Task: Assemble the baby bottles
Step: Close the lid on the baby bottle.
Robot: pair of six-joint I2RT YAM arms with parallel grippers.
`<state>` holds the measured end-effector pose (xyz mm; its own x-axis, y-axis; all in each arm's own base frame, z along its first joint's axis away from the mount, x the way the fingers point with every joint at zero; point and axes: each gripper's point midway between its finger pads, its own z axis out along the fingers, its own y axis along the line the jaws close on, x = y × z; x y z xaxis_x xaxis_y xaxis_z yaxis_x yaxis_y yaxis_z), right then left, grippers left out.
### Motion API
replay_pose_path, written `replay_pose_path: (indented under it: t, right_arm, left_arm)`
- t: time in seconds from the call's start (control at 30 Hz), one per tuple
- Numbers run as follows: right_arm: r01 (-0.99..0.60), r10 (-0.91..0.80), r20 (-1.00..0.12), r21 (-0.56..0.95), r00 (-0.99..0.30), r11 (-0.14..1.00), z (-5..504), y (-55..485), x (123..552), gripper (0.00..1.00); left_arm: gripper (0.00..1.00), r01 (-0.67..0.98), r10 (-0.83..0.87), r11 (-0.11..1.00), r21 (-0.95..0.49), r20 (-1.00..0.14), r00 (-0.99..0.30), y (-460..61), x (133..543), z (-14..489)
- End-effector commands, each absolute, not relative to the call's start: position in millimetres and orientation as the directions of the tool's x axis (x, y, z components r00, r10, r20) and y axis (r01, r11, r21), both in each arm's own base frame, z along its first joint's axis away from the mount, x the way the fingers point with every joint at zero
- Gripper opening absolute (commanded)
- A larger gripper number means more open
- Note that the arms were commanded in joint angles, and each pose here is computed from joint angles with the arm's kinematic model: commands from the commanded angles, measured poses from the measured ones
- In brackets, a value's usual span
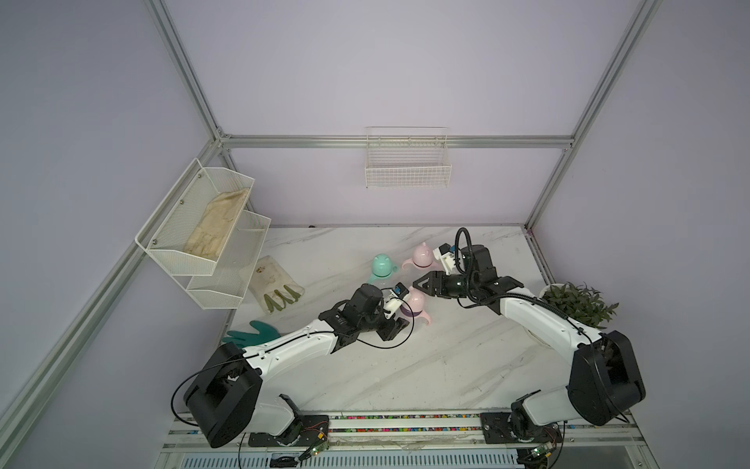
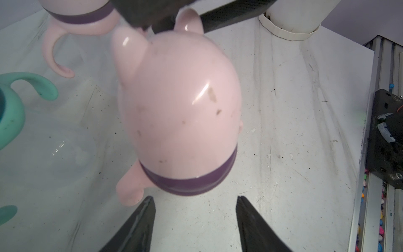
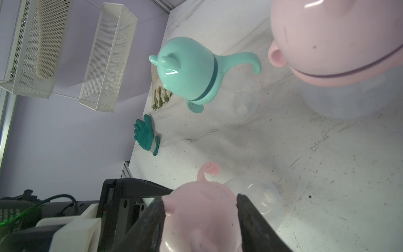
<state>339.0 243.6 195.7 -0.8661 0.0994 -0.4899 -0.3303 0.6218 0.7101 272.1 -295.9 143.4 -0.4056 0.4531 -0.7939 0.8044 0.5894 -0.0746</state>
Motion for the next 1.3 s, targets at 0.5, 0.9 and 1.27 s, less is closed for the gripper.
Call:
replay_pose_path:
  t: [0.5,0.9,1.27]
  right_arm:
    - [-0.416,0.018,-0.529,0.689,-0.849,0.594,225,249,319,0.52]
    - [-0.467,-0.032,-0.549,0.676,-0.835,0.57,234,254,307,0.51]
    - [-0.468,-0.056,-0.536,0.676,-0.842,0.57,231,256,301,0.51]
  left_arm:
    - [0.6,0.796,0.436,0.602,-0.064,-0.809,-0.394,-299,279,142]
    - [0.6,0.795,0.452,0.603,-0.065,-0.793,-0.408,-301,282,130]
    - [0.61,0.795,0.454,0.604,-0.064,-0.792,-0.408,-300,281,130]
